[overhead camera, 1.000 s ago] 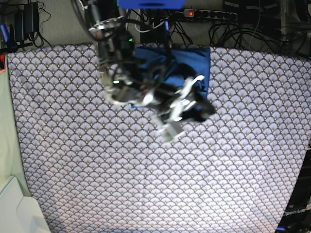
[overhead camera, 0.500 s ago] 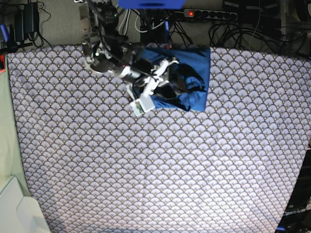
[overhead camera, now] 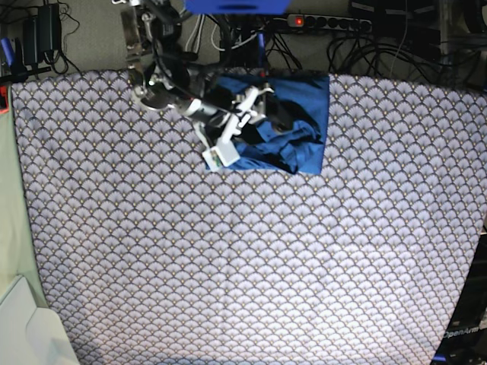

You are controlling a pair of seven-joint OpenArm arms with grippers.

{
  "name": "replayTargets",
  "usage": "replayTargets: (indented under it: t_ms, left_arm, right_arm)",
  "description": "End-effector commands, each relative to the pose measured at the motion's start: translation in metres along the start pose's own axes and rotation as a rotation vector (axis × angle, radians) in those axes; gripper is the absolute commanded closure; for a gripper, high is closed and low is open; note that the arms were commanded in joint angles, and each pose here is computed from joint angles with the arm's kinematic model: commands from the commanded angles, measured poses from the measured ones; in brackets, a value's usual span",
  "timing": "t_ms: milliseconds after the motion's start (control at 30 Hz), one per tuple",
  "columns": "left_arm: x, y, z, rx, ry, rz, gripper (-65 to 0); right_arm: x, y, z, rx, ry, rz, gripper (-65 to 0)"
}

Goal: Fold the T-shirt properly

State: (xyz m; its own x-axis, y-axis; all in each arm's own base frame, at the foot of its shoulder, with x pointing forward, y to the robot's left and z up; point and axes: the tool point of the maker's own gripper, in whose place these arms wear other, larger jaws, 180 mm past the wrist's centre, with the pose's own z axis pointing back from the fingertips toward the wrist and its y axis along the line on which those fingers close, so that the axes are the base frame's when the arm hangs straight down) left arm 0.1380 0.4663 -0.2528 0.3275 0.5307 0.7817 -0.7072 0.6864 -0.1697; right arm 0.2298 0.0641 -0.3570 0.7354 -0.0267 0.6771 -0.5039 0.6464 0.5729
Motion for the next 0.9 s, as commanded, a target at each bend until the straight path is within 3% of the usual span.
replayTargets:
  t_ms: [0, 367, 600, 733, 867]
  left_arm:
    - [0.017, -0.002, 0.003, -0.003, -0.047, -0.022, -37.5]
    - [0.017, -0.003, 0.003, -0.009, -0.05, -0.019, -37.5]
    - [0.018, -0.004, 0.003, -0.009, -0.053, -0.019, -37.5]
    - [0.018, -0.003, 0.003, -0.007, -0.053, -0.02, -37.5]
    - [0.018, -0.003, 0.003, -0.007, -0.054, -0.02, -37.5]
  right_arm:
    - [0.012, 0.007, 0.0, 0.027, -0.049, -0.003, -43.1]
    - [0.007, 0.006, 0.0, 0.025, -0.052, -0.018, -40.8]
    - [-0.001, 0.005, -0.011, 0.039, -0.014, -0.029, -17.7]
    - [-0.001, 0.026, -0.02, 0.1, 0.019, 0.041, -1.8]
    - [-0.004, 0.06, -0.031, 0.199, 0.071, 0.159, 0.0]
